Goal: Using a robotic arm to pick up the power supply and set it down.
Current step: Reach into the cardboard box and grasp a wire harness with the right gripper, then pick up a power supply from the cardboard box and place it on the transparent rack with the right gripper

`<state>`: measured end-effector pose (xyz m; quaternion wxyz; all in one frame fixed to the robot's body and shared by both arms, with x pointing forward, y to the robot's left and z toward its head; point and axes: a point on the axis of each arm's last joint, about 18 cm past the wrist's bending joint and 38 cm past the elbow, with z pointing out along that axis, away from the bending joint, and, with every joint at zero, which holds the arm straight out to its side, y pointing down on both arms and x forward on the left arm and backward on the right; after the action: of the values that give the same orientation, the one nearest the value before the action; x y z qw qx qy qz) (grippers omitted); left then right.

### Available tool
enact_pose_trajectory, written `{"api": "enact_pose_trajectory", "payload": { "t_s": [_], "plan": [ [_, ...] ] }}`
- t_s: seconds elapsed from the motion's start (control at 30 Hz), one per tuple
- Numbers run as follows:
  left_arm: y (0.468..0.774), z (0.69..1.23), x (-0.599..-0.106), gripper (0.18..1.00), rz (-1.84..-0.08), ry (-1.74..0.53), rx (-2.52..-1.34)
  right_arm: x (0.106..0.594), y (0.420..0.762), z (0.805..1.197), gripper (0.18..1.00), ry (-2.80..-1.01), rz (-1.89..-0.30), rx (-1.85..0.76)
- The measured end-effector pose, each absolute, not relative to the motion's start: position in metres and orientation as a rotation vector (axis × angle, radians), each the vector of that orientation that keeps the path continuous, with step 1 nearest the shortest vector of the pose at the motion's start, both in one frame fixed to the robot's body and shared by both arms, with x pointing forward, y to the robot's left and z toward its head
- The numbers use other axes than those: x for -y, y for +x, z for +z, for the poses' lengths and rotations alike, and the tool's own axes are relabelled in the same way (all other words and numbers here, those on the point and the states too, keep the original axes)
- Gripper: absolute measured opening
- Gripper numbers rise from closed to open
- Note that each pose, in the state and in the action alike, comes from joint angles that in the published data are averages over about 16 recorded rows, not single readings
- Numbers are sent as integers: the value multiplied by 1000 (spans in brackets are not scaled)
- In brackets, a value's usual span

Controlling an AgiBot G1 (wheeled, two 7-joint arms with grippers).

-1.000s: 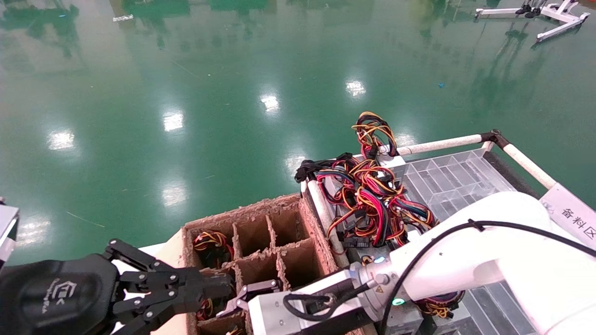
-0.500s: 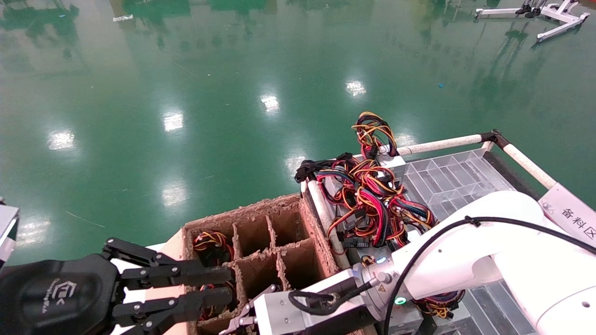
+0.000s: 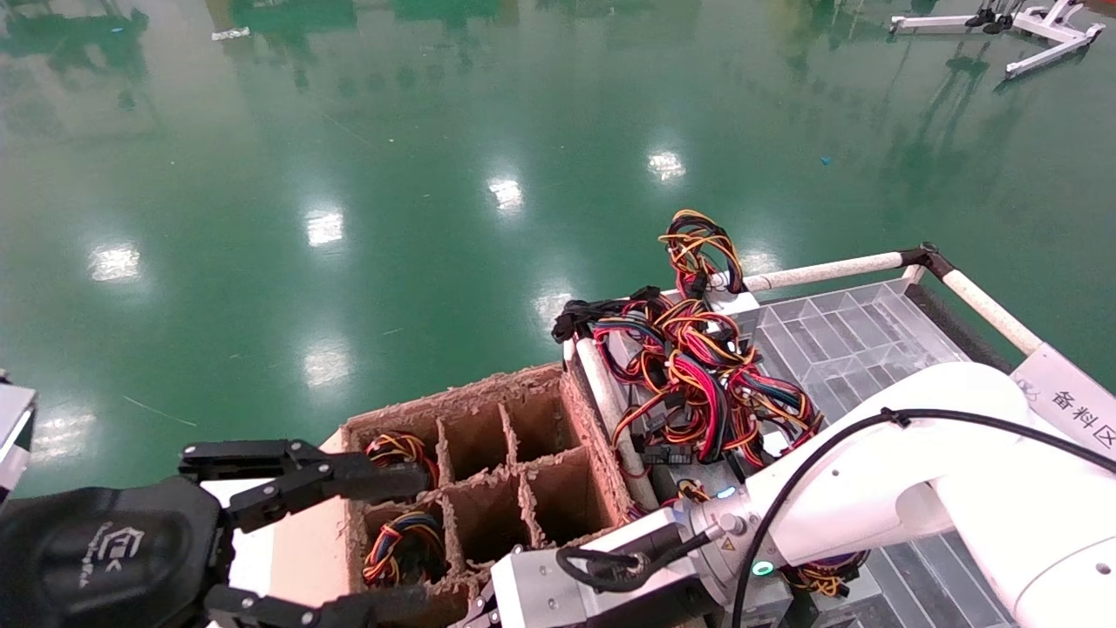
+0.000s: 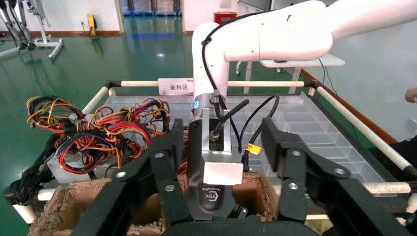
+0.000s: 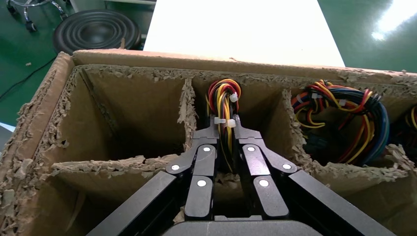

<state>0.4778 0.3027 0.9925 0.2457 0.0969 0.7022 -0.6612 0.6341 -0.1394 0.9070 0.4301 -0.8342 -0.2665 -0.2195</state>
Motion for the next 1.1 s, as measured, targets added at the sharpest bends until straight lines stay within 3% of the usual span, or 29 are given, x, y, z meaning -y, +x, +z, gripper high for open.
{"api": "enact_pose_trajectory", "payload": {
  "t_s": [0.4,0.6,1.1],
  "plan": [
    [478,993,-303,790,-1804,264,-1916,151,625,925,219,-1961,-538,606],
    [478,993,-303,886,-1804,264,-1916,162,616,950,214,-1855,-561,576],
    [478,993,-303,995,-1804,264,-1916,193,590,1013,213,-1637,-632,532]
  ]
}}
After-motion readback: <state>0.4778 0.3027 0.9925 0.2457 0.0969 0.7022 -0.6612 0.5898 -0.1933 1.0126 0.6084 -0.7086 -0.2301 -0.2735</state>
